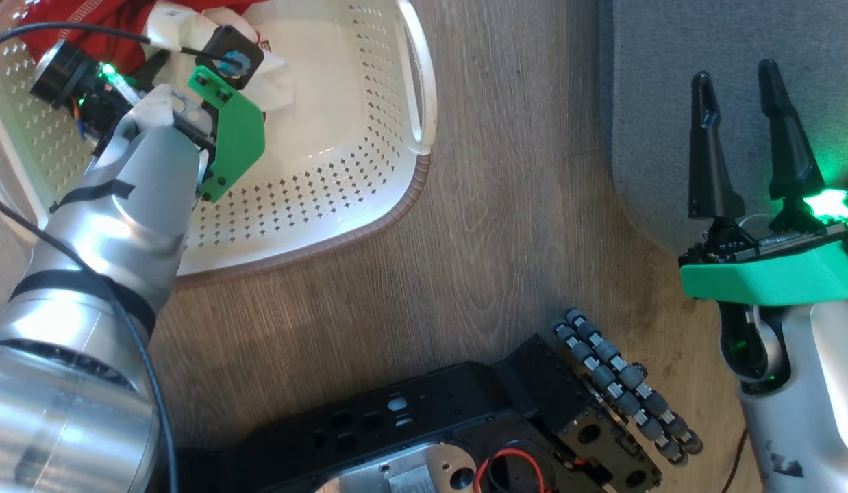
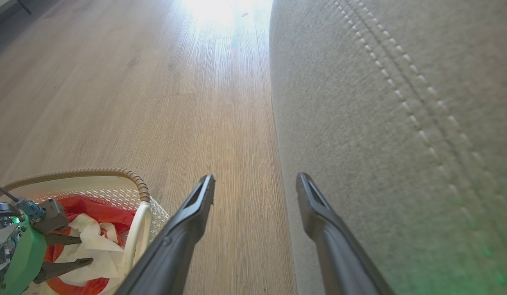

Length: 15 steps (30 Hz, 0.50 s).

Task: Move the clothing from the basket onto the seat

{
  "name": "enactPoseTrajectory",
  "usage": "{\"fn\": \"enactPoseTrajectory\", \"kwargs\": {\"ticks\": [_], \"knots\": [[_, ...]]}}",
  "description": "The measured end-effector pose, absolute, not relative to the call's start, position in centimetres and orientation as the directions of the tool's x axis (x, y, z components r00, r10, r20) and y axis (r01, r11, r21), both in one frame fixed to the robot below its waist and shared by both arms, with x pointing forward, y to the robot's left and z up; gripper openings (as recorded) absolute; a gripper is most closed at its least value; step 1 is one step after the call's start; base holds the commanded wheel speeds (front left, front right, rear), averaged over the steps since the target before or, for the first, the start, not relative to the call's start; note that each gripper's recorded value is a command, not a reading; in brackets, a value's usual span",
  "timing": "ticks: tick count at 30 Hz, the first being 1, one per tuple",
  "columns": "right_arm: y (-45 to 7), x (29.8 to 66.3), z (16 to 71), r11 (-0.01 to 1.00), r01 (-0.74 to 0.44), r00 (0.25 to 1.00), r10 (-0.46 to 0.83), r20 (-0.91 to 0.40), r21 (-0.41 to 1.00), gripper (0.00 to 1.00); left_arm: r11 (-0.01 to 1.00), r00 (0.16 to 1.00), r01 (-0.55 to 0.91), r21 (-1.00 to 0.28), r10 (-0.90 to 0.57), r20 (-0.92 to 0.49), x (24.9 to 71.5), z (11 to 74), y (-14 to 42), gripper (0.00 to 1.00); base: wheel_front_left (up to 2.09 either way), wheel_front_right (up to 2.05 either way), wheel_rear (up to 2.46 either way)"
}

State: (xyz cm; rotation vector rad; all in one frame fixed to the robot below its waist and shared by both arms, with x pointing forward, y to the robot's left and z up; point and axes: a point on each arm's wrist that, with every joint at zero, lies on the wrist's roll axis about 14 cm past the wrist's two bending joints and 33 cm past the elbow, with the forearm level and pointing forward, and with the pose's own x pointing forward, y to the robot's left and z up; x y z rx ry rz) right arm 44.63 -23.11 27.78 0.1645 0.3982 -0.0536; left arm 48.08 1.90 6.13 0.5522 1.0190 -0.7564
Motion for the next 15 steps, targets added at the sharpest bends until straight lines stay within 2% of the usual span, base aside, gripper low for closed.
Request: {"fn": "enactPoseTrajectory", "kwargs": {"ticks": [9,10,11,12,13,15], "knots": [[-23.1,44.5,27.7,0.985,0.085,0.923,-0.021,-0.385,0.151,1.0,0.589,0.197,0.808,0.015,-0.246,-0.949,46.0,5.1,2.6,1.0,0.0,0.0,0.0],[-23.1,44.5,27.7,0.985,0.085,0.922,-0.021,-0.386,0.151,1.0,0.593,0.189,0.805,0.011,-0.239,-0.952,45.9,5.0,2.7,0.82,0.0,0.0,0.0],[-23.0,44.5,27.7,0.985,0.085,0.922,-0.02,-0.386,0.151,1.0,0.597,0.182,0.802,0.006,-0.235,-0.955,45.7,5.0,2.7,0.82,0.0,0.0,0.0],[-23.0,44.5,27.6,0.985,0.085,0.922,-0.02,-0.386,0.151,1.0,0.601,0.176,0.799,0.002,-0.23,-0.957,45.6,4.9,2.8,0.33,0.0,0.0,0.0],[-23.0,44.5,27.6,0.985,0.085,0.922,-0.02,-0.386,0.151,1.0,0.602,0.164,0.799,-0.008,-0.23,-0.959,45.4,4.9,2.8,0.0,0.0,0.0,0.0],[-23.0,44.6,27.5,0.985,0.085,0.923,-0.02,-0.385,0.152,1.0,0.607,0.159,0.795,-0.012,-0.228,-0.96,45.2,4.7,2.9,0.0,0.0,0.0,0.0]]}}
